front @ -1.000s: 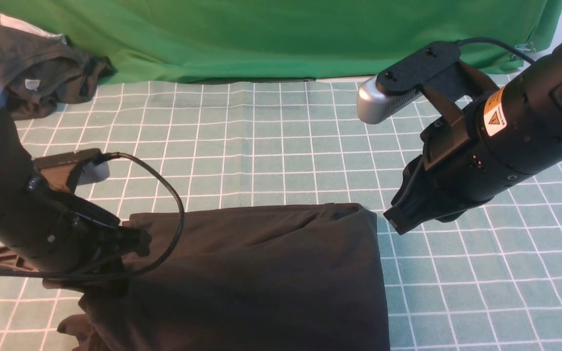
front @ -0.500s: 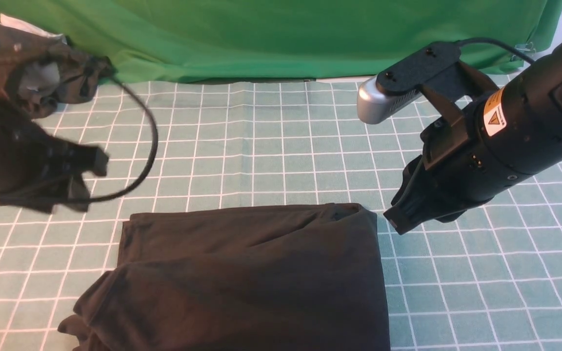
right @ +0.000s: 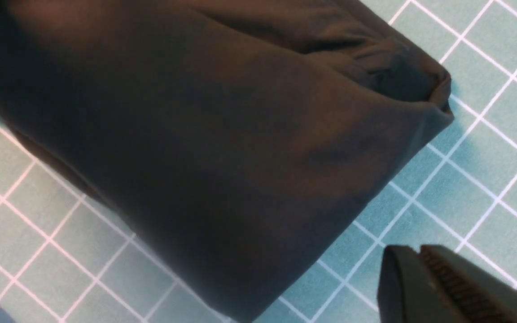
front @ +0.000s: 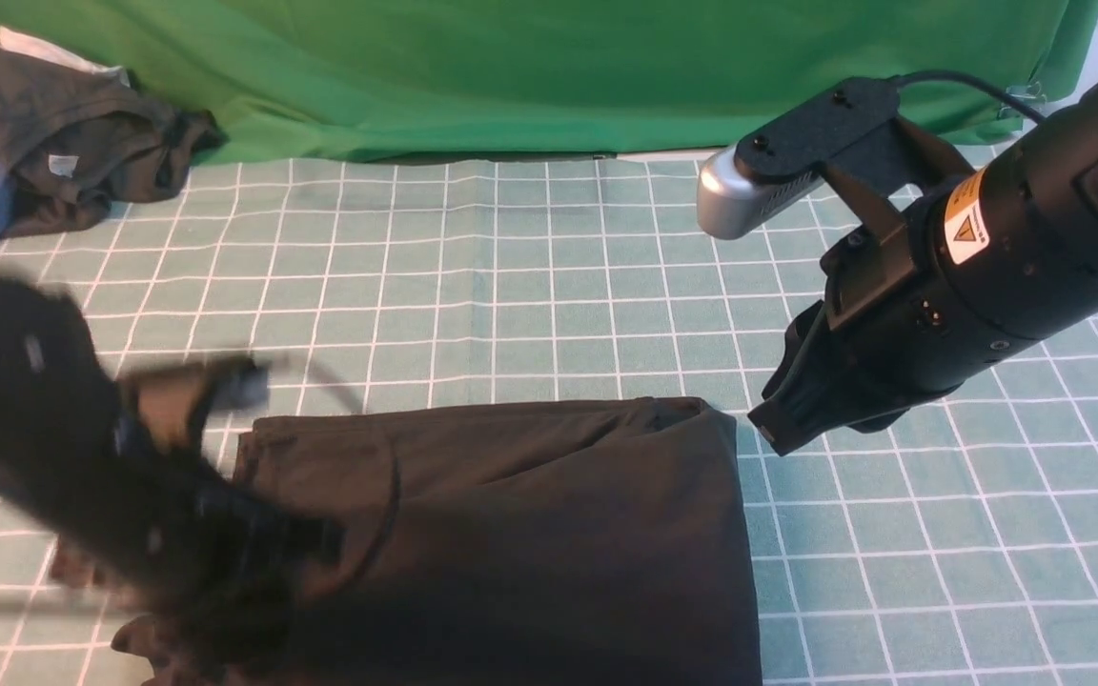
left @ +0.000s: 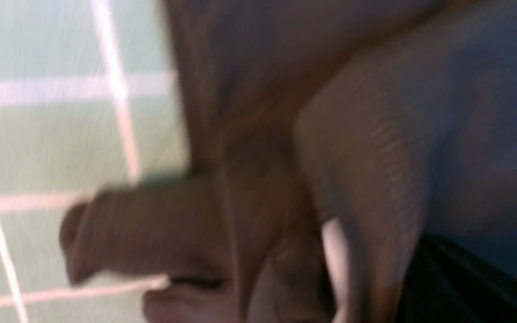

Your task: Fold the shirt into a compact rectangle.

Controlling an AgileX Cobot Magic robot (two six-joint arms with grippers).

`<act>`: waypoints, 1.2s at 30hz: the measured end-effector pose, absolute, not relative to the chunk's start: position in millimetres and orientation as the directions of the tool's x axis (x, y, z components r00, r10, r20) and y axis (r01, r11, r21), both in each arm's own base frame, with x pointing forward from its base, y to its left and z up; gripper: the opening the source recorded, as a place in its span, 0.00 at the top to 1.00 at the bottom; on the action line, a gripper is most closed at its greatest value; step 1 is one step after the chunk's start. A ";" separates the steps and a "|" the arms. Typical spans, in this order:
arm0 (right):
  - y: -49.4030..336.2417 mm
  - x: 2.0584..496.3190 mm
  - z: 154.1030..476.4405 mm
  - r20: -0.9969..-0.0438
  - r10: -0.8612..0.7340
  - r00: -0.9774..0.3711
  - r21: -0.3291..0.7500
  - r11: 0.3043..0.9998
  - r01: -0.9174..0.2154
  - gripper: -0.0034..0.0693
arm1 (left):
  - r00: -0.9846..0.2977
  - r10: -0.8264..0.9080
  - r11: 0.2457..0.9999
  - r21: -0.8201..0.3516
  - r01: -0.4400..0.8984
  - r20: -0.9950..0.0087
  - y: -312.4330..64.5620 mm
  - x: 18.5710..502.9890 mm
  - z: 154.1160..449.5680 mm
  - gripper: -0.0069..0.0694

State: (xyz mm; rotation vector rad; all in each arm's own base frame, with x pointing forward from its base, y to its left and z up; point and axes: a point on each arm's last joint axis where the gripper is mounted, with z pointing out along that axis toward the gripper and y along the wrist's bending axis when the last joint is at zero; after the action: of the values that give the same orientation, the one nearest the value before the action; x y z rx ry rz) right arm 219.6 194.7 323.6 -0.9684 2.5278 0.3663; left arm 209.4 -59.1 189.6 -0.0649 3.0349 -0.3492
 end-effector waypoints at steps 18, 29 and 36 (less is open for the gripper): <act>194.0 218.5 323.0 -0.444 -0.563 -0.697 0.109 0.738 -0.666 0.89 | -0.963 -0.072 0.942 -0.335 0.021 -0.261 -65.5 210.6 247.4 0.90; 202.9 220.4 274.2 -0.233 -0.586 -0.776 0.184 0.757 -0.627 0.87 | -0.995 -0.073 0.980 -0.192 -0.059 -0.066 -53.4 197.7 178.2 0.90; 211.5 220.8 246.5 -0.254 -0.573 -0.779 0.256 0.737 -0.626 0.86 | -0.993 -0.101 0.977 -0.194 -0.088 -0.059 -53.4 197.2 173.6 0.90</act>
State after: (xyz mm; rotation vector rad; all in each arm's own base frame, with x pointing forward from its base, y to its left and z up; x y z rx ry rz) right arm 220.8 211.5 246.5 -0.9660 2.7785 0.4942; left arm 197.2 -53.4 173.6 -0.1458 3.0550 -0.2957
